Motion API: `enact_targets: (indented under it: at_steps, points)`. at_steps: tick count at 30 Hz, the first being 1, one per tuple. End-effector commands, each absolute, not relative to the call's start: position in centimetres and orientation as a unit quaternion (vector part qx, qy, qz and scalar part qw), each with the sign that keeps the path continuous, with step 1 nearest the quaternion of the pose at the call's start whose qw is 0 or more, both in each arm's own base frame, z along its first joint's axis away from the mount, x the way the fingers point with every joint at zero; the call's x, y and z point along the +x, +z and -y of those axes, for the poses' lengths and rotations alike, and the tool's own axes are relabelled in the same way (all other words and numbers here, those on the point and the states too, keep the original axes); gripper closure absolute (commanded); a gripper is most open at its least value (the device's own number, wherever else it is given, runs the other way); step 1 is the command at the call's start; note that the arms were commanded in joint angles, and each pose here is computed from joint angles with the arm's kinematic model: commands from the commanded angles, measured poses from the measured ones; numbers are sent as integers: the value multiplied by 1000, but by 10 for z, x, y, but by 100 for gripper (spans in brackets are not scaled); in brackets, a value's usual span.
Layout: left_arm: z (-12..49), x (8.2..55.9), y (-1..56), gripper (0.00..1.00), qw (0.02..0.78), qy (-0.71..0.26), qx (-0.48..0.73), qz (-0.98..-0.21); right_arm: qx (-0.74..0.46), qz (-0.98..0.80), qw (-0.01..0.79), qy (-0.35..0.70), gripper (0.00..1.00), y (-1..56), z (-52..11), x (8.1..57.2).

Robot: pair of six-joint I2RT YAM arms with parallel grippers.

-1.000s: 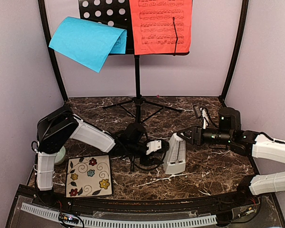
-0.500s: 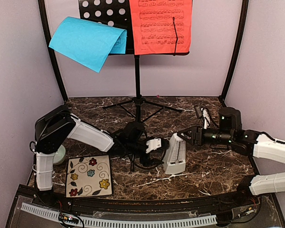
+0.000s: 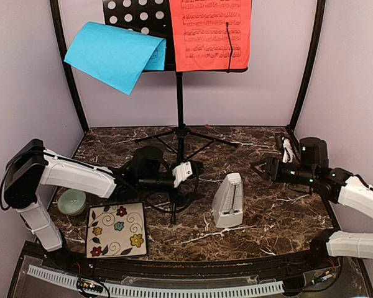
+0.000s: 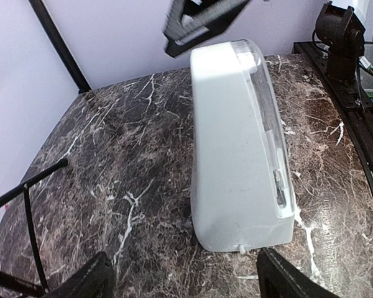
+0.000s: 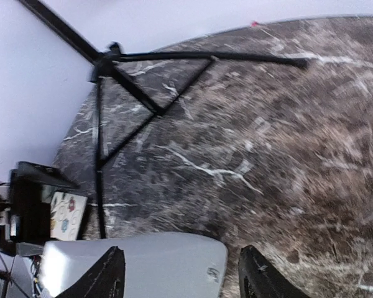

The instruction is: Set up the instrument practice props

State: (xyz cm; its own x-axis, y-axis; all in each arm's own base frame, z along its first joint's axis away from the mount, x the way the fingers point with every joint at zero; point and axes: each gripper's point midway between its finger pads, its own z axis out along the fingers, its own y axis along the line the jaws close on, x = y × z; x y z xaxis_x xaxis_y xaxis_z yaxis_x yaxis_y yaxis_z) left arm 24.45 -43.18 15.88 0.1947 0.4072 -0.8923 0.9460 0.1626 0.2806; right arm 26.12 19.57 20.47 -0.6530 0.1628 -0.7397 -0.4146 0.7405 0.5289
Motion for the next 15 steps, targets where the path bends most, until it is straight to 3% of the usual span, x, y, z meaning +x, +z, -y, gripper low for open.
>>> enact_targets:
  at_steps: [1, 9, 15]
  points:
    - [413, 246, 174, 19, 522, -276, 528, -611, -12, -885, 348, 310, 40, 126, -168, 253]
    - [396, 238, 170, 21, 514, -298, 487, -640, -6, -907, 285, 310, 55, 53, -168, 225]
    - [393, 236, 173, 22, 515, -311, 472, -645, -40, -901, 261, 344, 60, 34, -199, 204]
